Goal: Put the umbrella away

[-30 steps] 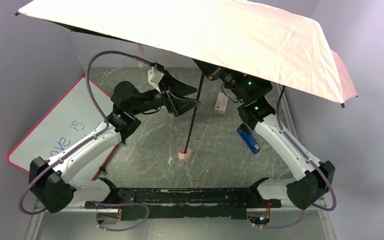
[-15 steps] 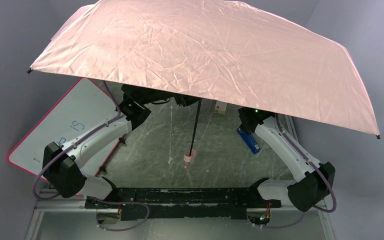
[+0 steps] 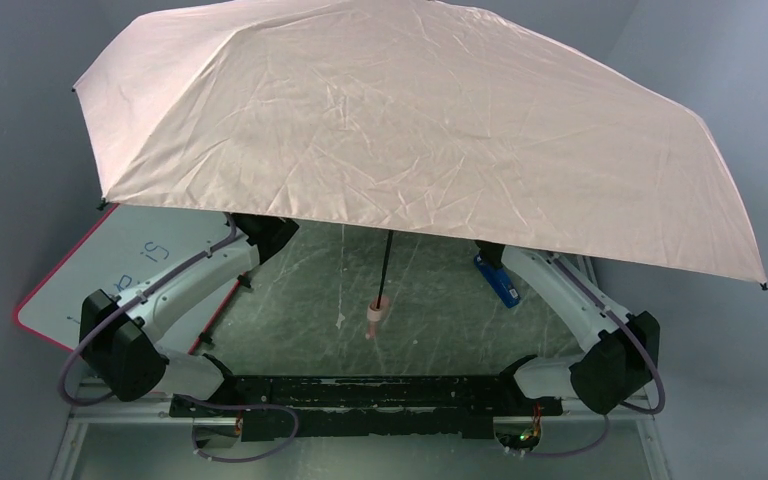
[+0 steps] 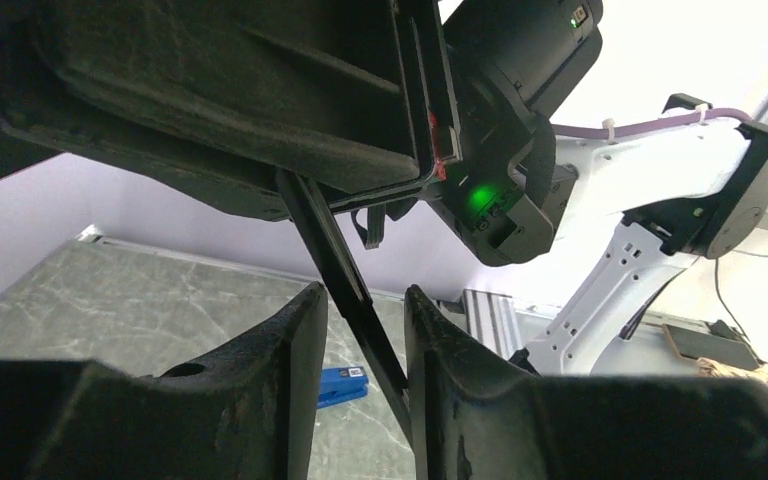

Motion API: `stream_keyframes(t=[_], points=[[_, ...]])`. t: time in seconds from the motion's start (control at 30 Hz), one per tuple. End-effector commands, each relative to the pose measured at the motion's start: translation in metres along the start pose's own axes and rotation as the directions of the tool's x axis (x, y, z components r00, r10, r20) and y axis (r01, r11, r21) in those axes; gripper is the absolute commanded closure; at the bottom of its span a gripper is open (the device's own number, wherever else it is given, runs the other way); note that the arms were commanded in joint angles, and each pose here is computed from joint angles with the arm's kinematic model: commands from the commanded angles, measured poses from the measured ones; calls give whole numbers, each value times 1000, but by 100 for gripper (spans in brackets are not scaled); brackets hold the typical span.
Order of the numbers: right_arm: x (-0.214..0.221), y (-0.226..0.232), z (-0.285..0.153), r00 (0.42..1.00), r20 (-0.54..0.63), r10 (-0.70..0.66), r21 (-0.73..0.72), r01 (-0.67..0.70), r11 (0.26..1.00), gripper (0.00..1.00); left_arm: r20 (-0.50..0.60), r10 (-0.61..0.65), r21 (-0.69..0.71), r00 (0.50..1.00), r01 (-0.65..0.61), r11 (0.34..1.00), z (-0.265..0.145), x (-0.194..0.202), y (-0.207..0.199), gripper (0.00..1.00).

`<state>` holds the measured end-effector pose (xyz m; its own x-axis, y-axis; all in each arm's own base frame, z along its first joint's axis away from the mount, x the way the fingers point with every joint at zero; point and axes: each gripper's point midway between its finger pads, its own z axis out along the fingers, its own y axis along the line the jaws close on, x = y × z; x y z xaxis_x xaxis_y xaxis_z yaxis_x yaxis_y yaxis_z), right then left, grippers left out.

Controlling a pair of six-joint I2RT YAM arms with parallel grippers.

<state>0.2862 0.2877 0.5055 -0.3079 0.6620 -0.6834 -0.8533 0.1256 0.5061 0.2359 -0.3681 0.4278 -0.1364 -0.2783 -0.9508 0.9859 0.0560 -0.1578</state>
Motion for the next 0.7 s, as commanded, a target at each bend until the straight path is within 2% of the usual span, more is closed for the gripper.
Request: stream_keyframes(t=[0.0, 0.17, 0.43, 0.53, 0.67], points=[[-12, 22, 3, 998, 68, 2, -126, 7, 992, 100, 4, 20, -89, 1000, -20, 996, -6, 6, 12, 62], [-7, 14, 10, 998, 59, 16, -137, -8, 991, 100, -6, 19, -93, 1000, -19, 996, -7, 10, 14, 65], [1, 12, 11, 998, 53, 26, -144, -18, 989, 100, -6, 6, -109, 1000, -7, 994, -8, 10, 15, 83], [4, 12, 9, 999, 46, 25, -146, -18, 989, 100, 8, -4, -132, 1000, 5, 991, -9, 9, 18, 95], [7, 9, 8, 999, 37, 14, -134, -9, 991, 100, 23, 23, -153, 999, -19, 988, -12, 6, 20, 95]])
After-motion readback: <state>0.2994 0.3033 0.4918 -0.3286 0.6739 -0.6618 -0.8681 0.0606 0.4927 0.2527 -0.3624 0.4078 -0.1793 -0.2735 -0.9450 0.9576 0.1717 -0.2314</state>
